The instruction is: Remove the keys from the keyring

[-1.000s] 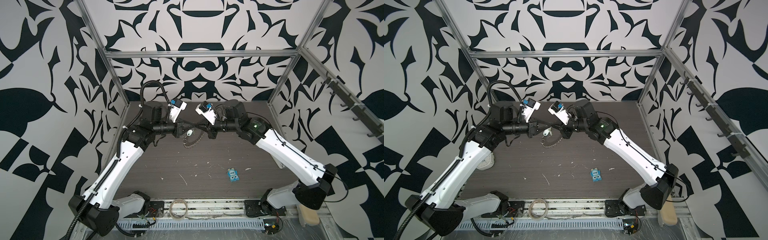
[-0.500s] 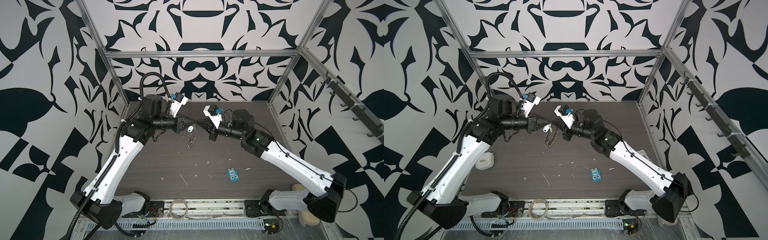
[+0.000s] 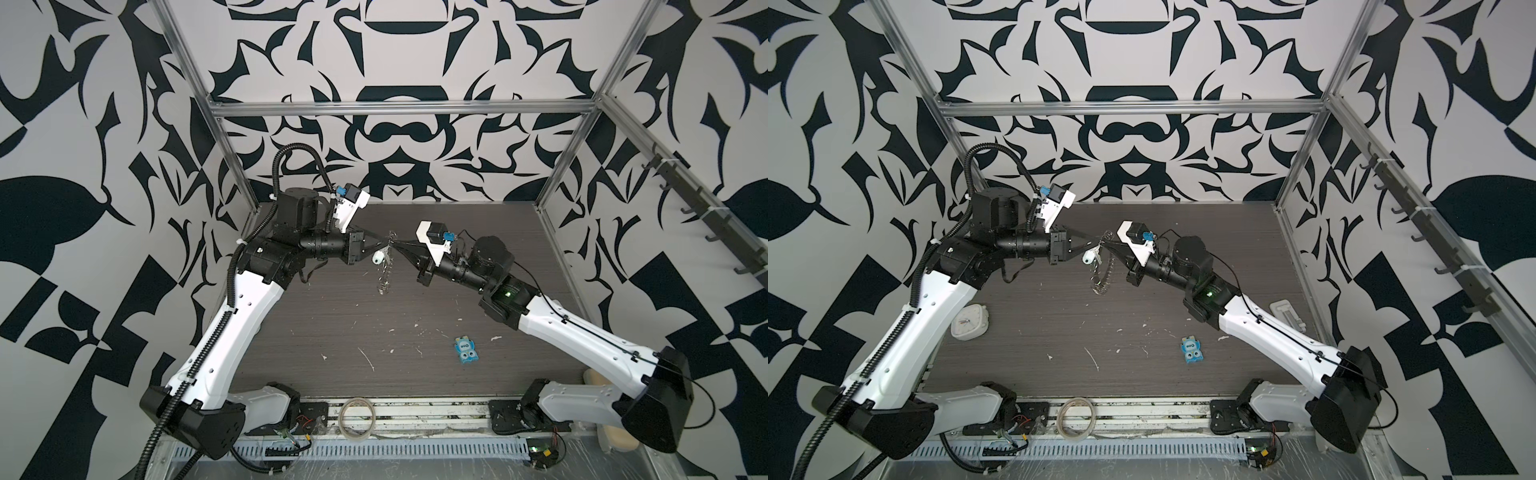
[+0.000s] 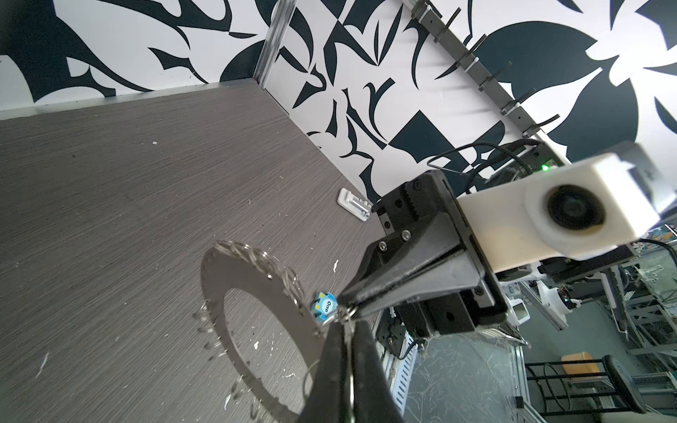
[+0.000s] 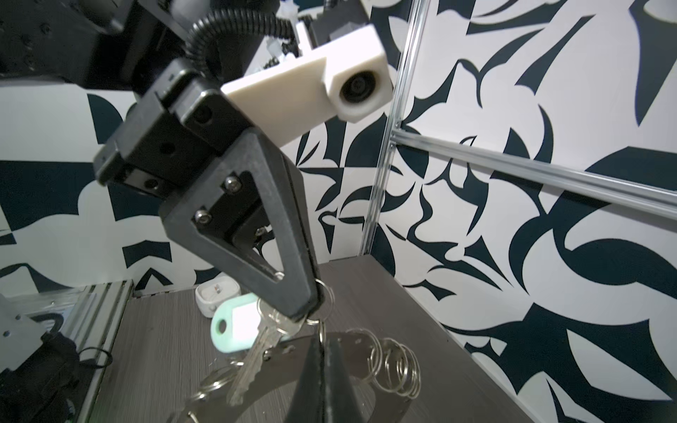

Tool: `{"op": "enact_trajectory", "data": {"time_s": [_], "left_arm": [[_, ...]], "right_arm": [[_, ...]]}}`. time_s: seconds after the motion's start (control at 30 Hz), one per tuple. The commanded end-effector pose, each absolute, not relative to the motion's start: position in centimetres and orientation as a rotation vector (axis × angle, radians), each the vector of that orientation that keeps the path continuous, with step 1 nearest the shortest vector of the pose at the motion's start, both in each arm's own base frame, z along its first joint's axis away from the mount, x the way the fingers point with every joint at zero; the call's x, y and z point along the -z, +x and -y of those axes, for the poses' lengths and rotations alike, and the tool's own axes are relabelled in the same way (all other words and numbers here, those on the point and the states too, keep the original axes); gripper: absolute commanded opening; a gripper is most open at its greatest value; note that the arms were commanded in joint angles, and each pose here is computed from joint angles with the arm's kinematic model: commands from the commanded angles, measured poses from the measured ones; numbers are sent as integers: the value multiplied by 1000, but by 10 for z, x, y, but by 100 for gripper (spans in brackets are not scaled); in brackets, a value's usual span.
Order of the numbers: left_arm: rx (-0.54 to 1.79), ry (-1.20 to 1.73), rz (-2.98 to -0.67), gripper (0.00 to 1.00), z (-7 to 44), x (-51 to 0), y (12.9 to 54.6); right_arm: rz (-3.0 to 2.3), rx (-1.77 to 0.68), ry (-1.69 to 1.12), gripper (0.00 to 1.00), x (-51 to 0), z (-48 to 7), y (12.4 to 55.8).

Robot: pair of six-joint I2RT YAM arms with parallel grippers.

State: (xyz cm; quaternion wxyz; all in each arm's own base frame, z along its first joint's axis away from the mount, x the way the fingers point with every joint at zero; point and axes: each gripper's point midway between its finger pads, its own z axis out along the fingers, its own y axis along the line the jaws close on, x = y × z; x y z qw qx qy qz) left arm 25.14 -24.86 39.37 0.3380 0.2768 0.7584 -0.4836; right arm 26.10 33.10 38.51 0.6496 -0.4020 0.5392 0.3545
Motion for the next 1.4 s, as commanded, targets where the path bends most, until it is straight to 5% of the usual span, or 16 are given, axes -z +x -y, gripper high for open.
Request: {"op": "enact_trajectory", "data": {"time_s": [0.0, 1.37], "left_arm": [[1241, 675, -1930, 0, 235, -410, 251], [1459, 557, -2055, 0, 242, -381, 273]], "right_arm": [[-1127, -782, -778, 0, -415, -313, 268], [-865, -974, -555, 0, -435, -307, 267]]}}
